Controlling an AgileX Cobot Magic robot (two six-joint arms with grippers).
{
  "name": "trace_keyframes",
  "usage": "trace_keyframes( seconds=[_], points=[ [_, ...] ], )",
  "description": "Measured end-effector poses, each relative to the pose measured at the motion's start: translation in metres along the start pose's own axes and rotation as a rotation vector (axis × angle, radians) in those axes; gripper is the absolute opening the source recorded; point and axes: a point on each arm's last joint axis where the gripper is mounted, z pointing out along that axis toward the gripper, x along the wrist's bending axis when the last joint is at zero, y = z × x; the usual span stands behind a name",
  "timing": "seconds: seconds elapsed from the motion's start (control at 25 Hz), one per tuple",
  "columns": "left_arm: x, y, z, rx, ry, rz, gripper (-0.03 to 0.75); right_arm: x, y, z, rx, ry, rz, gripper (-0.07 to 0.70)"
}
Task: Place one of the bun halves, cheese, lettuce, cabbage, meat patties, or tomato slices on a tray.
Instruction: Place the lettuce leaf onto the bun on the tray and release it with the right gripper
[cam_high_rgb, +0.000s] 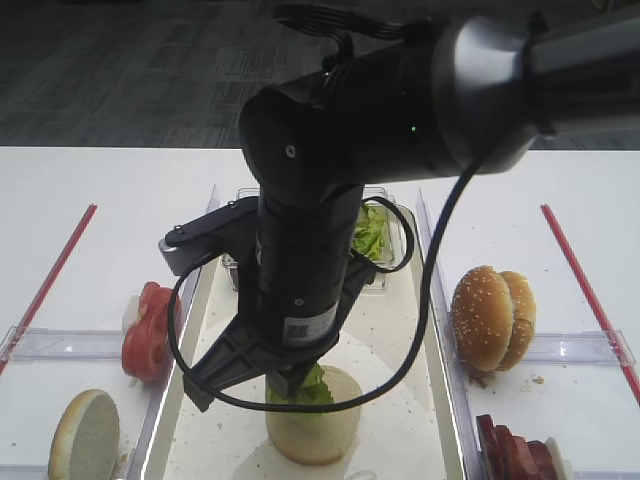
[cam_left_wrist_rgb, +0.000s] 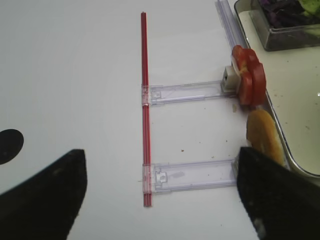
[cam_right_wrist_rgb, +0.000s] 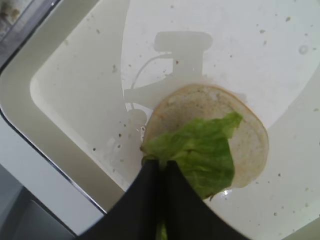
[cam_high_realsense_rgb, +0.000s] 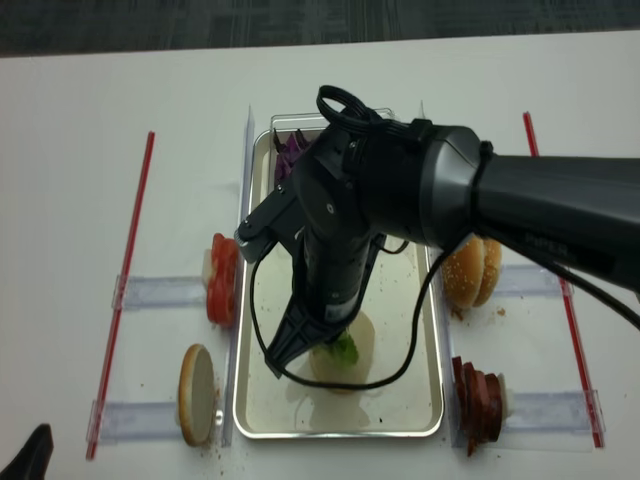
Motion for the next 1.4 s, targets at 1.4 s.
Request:
trace_keyframes(
  seconds=[1.4],
  points=[
    [0.0, 0.0, 0.0, 0.0, 0.0, 0.0, 0.564, -0.016, -0.004, -0.002, 0.054, -0.004, 0.044, 0.056]
  ],
)
